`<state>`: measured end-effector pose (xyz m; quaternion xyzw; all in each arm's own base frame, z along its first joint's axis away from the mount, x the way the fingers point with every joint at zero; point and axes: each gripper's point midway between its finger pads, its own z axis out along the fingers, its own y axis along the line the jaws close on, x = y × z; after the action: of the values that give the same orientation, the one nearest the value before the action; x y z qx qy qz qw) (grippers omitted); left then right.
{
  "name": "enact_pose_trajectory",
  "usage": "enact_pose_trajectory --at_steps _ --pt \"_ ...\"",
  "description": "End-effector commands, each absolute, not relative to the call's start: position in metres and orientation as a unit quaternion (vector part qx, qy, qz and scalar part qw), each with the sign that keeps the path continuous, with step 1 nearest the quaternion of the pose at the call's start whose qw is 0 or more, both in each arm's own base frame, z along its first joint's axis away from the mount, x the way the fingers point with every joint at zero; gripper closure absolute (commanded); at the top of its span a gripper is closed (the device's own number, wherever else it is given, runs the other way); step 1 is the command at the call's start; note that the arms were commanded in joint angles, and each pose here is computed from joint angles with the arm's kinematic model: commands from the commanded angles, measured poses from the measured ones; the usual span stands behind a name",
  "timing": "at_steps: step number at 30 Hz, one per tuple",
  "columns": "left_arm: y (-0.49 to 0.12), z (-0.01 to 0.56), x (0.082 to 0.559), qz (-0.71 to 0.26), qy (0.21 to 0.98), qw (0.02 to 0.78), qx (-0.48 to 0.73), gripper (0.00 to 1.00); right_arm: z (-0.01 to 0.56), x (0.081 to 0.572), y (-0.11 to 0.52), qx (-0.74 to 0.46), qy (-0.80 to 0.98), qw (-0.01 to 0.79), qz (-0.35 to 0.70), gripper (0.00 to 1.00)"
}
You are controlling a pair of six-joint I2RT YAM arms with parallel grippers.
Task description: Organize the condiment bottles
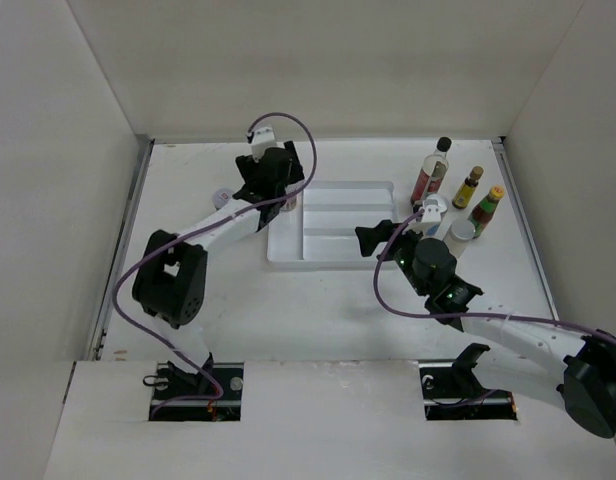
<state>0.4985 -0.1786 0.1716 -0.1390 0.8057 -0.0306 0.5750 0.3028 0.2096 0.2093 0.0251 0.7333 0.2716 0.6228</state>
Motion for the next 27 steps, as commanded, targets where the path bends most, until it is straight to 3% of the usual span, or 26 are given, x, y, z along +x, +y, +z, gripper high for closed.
enact_pose_trajectory --at_steps 1,9,20,23,27 --pt "-0.141 0.232 0.487 -0.038 0.759 0.623 -0.186 0.12 0.232 0.303 0.211 0.036 0.705 0.643 0.298 0.16" --pt "-0.041 0.171 0.465 0.032 0.782 0.559 -0.275 0.11 0.230 0.304 0.214 0.033 0.708 0.639 0.298 0.14" --pt "-0.036 0.113 0.495 0.035 0.819 0.506 -0.268 0.13 0.221 0.308 0.221 0.023 0.720 0.630 0.289 0.11" --pt "-0.028 0.106 0.495 0.048 0.818 0.502 -0.277 0.24 0.216 0.310 0.223 0.022 0.725 0.627 0.286 0.11" --pt "-0.023 0.112 0.483 0.046 0.809 0.510 -0.289 0.56 0.214 0.311 0.223 0.022 0.728 0.625 0.282 0.11"
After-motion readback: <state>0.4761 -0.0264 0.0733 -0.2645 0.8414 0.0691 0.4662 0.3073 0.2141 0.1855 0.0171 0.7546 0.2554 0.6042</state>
